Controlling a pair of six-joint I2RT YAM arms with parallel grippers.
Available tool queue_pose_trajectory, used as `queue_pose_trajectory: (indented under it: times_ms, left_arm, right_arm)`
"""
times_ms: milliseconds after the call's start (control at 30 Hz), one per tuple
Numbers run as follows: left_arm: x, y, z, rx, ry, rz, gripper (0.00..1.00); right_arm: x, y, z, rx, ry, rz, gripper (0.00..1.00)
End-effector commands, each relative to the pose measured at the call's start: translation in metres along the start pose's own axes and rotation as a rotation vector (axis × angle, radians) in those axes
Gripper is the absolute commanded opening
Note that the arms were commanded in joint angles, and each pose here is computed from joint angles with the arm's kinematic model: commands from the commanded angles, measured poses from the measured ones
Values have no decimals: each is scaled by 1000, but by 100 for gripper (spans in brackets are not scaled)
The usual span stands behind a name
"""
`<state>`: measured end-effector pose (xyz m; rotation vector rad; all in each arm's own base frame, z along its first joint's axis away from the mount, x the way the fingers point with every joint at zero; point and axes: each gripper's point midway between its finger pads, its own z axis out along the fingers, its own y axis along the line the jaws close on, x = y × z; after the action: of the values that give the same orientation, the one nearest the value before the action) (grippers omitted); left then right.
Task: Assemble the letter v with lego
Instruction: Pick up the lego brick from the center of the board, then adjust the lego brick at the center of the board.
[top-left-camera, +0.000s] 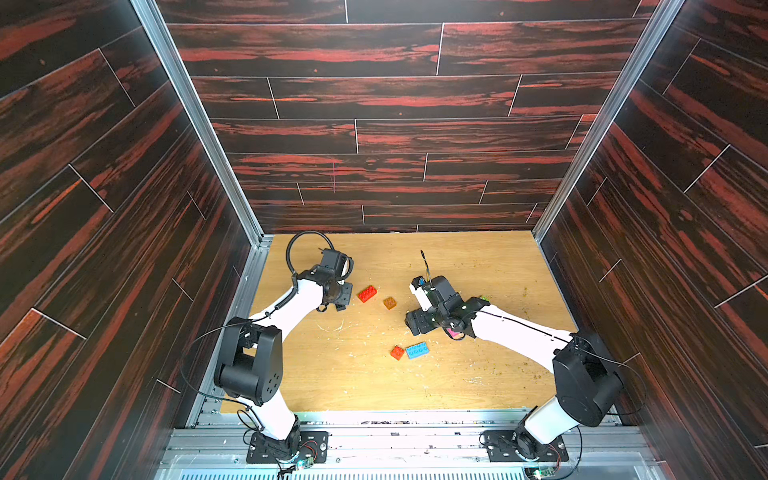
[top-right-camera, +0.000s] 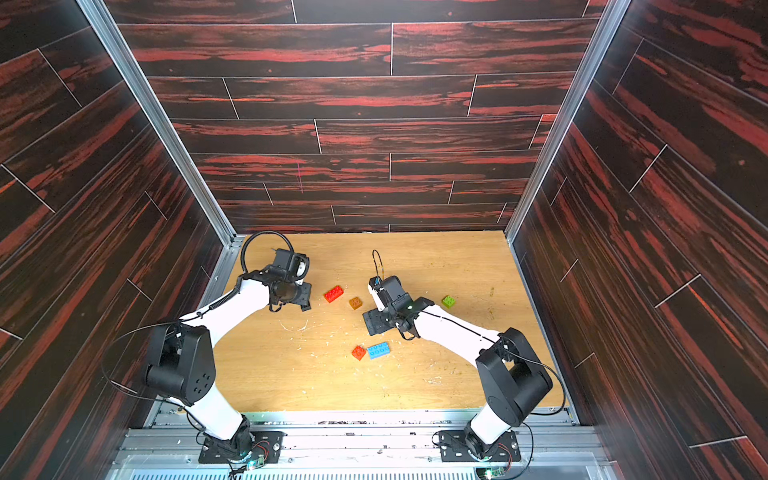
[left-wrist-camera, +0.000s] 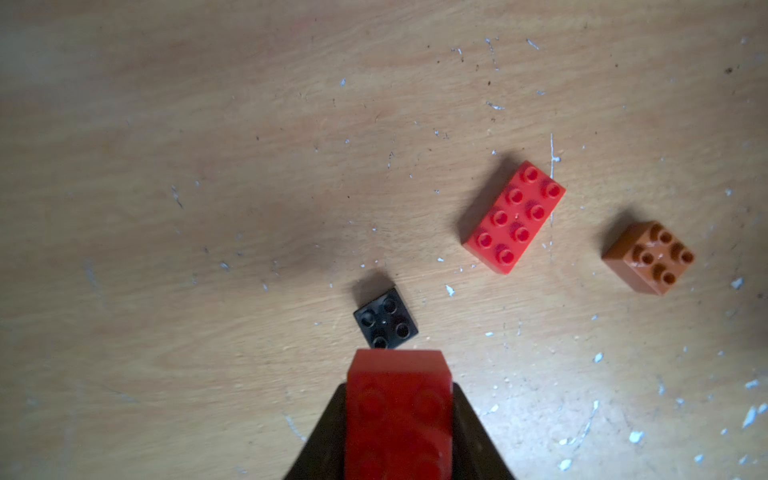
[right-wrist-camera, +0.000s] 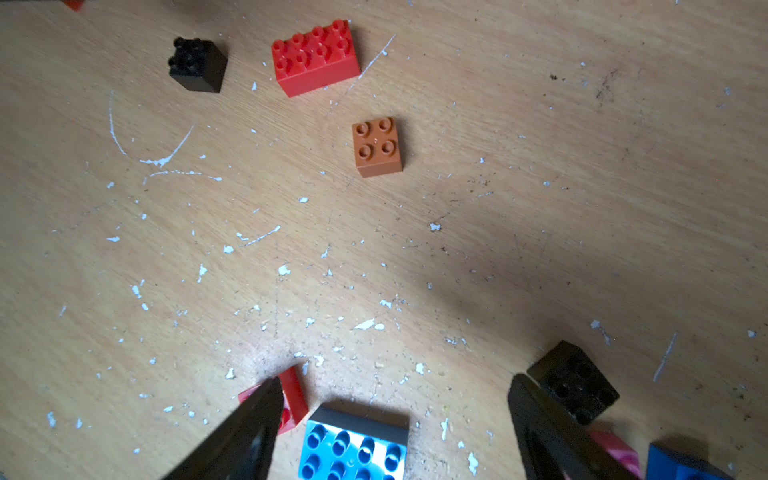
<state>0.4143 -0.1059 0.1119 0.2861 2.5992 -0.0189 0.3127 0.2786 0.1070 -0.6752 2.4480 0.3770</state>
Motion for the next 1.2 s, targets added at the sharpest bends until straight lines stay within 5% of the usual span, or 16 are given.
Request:
queue_pose_trajectory:
  times_ms: [0, 433, 733, 1167]
  left_arm:
    - [8, 9, 0, -18, 79, 119, 20]
    - [23, 34, 21, 13, 216, 336, 20]
    - [16, 13, 35, 130, 144, 396, 20]
    - [8, 20, 50, 92, 161, 429, 20]
  right_arm:
    - [-1, 7, 0, -22, -7, -14, 88]
    - [1, 11, -4, -42, -15, -9, 88]
    - [5, 8, -6, -29, -12, 7, 88]
    - [9, 8, -3, -36, -2, 10, 88]
